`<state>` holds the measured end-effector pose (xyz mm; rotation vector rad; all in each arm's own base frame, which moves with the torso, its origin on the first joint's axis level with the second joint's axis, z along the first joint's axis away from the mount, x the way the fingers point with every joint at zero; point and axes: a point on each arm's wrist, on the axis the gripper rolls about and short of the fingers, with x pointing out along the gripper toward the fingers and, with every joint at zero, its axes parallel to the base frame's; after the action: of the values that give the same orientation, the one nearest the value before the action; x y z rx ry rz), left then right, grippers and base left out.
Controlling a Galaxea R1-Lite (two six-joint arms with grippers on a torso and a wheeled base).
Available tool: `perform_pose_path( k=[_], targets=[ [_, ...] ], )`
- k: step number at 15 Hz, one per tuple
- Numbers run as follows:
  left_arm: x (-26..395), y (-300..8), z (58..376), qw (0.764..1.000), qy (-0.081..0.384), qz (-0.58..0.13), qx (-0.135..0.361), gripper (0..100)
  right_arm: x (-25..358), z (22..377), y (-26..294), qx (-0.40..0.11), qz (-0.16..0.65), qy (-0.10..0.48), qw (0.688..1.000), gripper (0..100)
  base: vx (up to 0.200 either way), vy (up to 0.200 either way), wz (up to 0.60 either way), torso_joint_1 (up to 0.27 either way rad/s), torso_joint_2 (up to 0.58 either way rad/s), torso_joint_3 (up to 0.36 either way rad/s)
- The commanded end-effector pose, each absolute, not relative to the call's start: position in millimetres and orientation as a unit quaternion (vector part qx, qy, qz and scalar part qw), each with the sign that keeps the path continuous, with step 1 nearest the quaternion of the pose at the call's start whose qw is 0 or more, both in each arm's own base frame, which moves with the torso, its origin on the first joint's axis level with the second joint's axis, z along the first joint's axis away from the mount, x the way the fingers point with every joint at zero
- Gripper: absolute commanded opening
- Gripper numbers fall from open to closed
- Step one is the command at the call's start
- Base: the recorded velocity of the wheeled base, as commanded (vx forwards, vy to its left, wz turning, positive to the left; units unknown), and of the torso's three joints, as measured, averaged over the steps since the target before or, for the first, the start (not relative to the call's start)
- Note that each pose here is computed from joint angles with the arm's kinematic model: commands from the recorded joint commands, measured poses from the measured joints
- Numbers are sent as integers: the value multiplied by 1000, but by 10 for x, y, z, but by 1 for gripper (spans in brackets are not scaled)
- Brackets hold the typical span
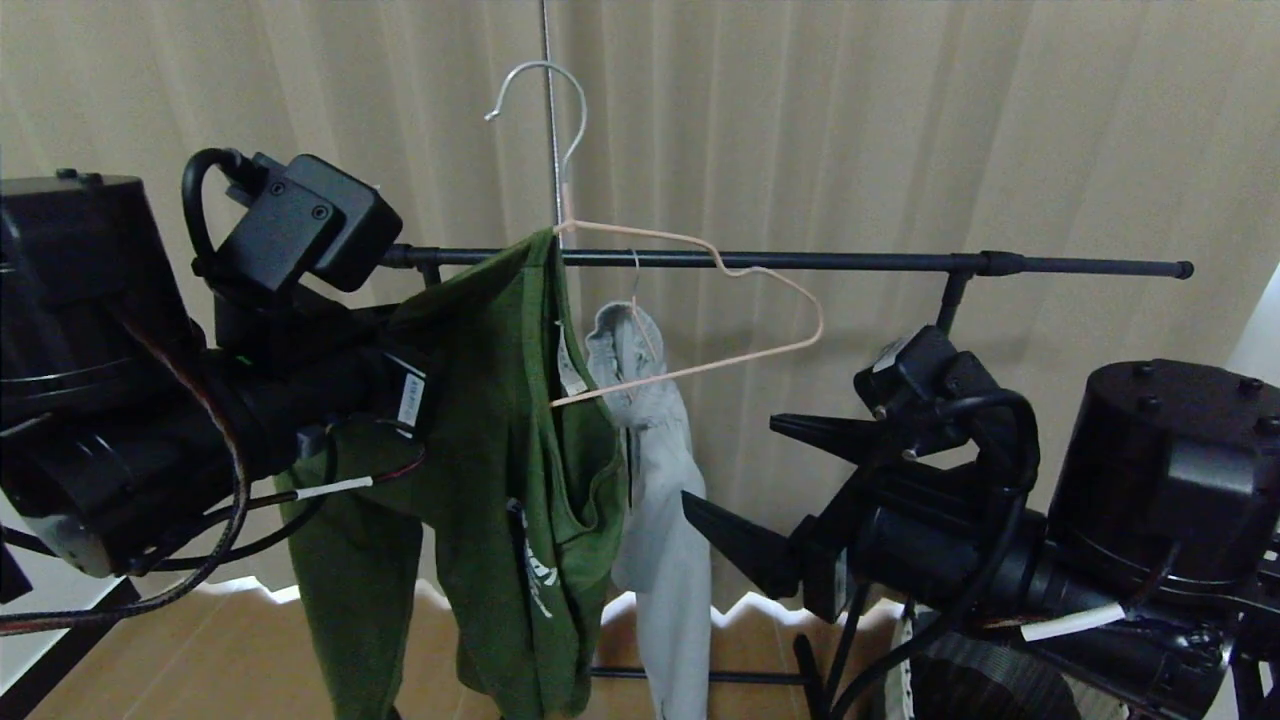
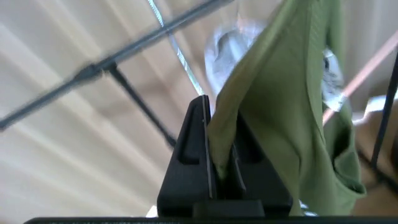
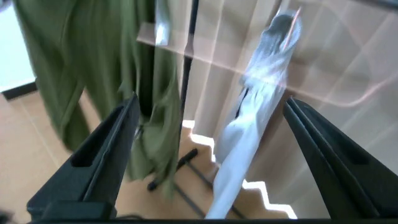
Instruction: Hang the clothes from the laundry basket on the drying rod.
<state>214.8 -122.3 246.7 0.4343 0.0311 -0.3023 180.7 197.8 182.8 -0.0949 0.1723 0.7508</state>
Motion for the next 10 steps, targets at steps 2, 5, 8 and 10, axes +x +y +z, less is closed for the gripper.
perform_pose_path(
  k=[2,5,8,10],
  targets=[
    [2159,-1320,2486,965,-3,-162,208,0,1816,1694,2055,-60,371,105,921,100,0,0,0,0,0,0],
    [2089,-1427,2550,964,-22,-184,193,0,1900,1627,2151,-63,369,114,920,100,0,0,0,0,0,0],
    [2032,-1481,2574,961,-30,-197,190,0,2032,1614,2238,-65,334,112,933,100,0,0,0,0,0,0],
    [1969,-1519,2597,959,-37,-209,186,0,2168,1586,2291,-64,297,113,946,100,0,0,0,0,0,0]
  ],
)
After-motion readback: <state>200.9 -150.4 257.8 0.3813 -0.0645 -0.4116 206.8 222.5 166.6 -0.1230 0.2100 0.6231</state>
